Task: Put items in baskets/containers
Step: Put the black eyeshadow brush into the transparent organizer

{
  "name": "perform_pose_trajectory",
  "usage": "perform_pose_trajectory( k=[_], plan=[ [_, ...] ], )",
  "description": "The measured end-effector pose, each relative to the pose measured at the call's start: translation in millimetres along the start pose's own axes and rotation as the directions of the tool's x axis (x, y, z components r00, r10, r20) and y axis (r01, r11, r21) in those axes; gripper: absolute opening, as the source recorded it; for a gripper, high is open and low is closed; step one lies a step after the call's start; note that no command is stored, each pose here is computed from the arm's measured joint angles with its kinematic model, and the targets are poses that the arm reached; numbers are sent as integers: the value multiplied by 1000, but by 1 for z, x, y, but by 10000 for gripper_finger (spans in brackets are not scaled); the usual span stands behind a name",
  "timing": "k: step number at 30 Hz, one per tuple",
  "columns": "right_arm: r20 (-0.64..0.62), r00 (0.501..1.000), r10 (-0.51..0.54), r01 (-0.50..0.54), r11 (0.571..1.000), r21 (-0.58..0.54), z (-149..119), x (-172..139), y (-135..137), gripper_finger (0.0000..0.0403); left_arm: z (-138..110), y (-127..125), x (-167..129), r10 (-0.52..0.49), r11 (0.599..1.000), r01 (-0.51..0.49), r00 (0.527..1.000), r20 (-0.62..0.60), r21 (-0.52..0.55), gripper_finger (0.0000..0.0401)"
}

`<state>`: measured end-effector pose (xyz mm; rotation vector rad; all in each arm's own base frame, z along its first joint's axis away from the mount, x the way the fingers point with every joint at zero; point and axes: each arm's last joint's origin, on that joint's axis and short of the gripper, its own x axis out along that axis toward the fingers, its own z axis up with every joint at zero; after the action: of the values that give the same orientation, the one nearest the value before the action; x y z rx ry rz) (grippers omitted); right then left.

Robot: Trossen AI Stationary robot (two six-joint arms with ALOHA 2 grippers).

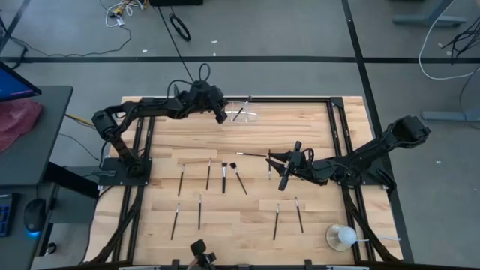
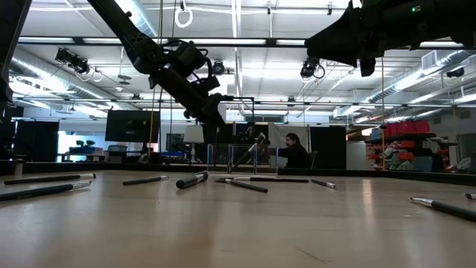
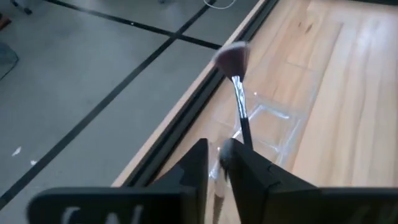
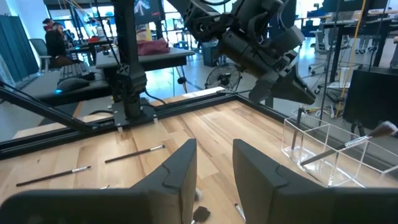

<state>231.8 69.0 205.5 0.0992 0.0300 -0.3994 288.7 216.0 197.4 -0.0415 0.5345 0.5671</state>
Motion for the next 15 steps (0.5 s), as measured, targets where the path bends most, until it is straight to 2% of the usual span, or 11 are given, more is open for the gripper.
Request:
perform_pose_trajectory(
  k=[9,15],
  plan=[
    [-17,1000,-7,7,1000,-5,-2,1,-1,104,24,4,2,25,1000,-24,998,64,-2,164],
    [-50,999,-13,13,1000,1,-6,1,-2,104,44,7,-1,99,995,-101,992,76,18,193]
  ],
)
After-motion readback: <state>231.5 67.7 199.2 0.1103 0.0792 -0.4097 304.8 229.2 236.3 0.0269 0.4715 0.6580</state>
